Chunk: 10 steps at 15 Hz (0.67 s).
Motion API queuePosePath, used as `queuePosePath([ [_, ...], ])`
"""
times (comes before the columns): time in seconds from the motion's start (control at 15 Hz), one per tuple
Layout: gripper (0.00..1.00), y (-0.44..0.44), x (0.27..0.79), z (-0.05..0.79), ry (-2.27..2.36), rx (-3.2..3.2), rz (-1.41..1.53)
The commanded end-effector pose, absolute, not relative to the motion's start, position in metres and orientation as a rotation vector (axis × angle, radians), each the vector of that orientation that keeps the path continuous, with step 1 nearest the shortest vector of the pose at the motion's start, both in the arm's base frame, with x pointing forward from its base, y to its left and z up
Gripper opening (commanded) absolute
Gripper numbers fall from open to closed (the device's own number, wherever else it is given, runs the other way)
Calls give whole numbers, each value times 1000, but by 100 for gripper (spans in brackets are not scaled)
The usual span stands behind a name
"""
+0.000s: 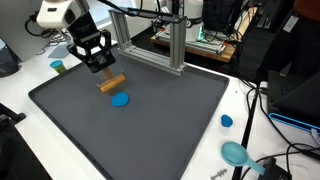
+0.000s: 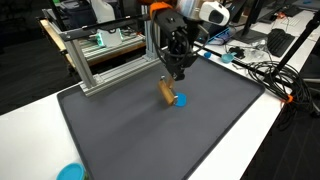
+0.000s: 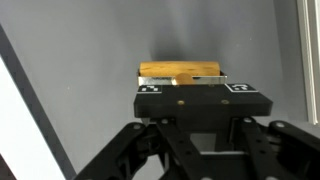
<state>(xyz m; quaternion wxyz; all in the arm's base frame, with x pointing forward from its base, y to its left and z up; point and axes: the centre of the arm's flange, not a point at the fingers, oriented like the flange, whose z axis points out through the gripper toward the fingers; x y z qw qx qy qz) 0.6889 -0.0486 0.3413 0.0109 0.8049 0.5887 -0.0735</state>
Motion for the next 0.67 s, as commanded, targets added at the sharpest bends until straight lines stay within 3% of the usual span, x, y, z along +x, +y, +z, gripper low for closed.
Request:
queuePosePath([
  [0.0,22,-39,681,338,1823,2536,-106],
  [0.6,22,-4,673,294,1881,2469,-136],
])
